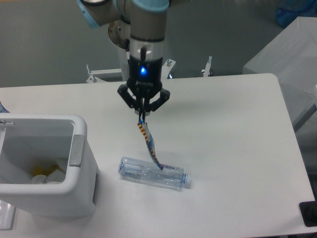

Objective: Place the trash in the trash can
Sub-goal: 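Lift the wrapper and carry it over the white trash bin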

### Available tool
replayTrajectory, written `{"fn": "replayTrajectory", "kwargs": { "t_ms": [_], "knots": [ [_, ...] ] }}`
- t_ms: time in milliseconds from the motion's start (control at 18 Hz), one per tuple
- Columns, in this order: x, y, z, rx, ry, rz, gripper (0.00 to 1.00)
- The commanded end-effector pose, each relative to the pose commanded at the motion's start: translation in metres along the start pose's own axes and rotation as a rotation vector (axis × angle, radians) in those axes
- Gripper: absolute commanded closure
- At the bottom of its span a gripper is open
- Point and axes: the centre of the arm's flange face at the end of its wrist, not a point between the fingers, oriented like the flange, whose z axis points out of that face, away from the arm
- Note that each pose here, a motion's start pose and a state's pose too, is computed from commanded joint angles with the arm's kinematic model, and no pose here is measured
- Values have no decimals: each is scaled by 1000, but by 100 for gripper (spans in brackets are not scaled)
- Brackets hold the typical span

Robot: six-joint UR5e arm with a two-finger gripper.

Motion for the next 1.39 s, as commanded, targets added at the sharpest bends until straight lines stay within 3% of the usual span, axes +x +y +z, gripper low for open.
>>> {"fn": "replayTrajectory", "kwargs": {
  "t_ms": [389, 611, 1000, 1389],
  "knots": [
    [10, -63, -53, 148, 39, -252, 100],
    [29, -74, -63, 168, 67, -303, 100],
    [119, -83, -53, 140, 206, -206, 99],
    [164, -78, -32, 89, 279, -156, 97]
  ]
}}
